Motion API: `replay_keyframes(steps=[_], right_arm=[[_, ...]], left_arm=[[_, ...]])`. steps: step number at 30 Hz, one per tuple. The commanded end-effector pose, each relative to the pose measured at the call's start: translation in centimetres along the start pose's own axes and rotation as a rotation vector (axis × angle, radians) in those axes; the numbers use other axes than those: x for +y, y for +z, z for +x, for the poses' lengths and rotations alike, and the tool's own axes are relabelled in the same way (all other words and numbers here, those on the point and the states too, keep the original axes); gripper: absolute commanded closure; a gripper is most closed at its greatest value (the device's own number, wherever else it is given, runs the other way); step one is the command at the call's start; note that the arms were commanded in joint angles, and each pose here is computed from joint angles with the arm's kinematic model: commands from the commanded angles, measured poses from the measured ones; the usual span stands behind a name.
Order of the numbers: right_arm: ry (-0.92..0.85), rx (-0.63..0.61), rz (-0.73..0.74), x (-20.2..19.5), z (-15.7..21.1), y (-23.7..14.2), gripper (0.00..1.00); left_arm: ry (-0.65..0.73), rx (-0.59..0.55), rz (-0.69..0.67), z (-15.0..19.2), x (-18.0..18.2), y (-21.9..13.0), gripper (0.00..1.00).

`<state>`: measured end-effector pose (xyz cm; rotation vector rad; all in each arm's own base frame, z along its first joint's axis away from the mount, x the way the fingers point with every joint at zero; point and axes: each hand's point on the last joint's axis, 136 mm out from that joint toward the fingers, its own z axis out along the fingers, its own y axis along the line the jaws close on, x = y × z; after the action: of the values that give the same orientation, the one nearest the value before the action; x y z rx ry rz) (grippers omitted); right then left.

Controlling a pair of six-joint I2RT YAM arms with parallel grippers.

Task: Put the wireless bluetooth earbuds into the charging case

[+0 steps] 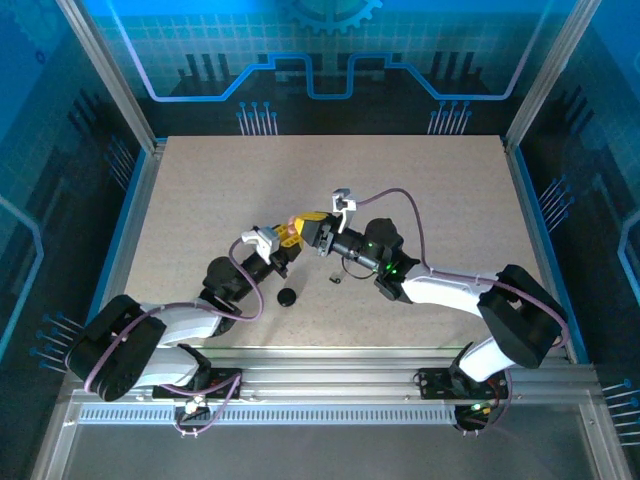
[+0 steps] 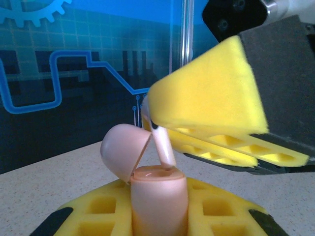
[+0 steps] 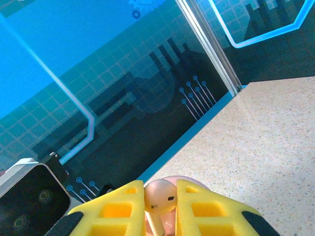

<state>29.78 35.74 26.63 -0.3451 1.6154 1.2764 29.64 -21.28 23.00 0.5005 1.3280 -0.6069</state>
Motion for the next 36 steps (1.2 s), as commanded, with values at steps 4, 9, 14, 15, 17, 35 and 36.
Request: replay_keyframes(steps=[4,9,14,15,17,35,36], right_arm=[[0.038,0.084,0.035,-0.6,3.1,-0.1,0.82],[0.044,0.092,0.043,-0.6,3.5,-0.2,0.82],[0.051,0.097,0.054,-0.7,3.9,-0.5,0.82],[0.050,0.095,0.054,-0.7,3.8,-0.5,0.82],[0.047,0.093,0.057,-0.7,3.8,-0.6,0.82],[-0.029,0.044,0.044,0.1,1.2,0.6,0.82],[-0.033,0.040,0.044,0.0,1.0,0.7,0.82]], left_arm=[[0.025,-0.185,-0.002,-5.8,-0.2,0.4,0.91],[0.027,-0.193,0.001,-6.2,-0.2,0.4,0.91],[0.030,-0.198,-0.009,-6.3,-0.1,0.3,0.91],[0.031,-0.199,-0.011,-6.4,-0.1,0.3,0.91],[0.029,-0.202,-0.016,-6.5,0.0,0.2,0.91],[0.044,-0.186,0.078,-6.0,-1.6,0.5,0.91],[0.046,-0.185,0.081,-5.9,-1.7,0.5,0.91]])
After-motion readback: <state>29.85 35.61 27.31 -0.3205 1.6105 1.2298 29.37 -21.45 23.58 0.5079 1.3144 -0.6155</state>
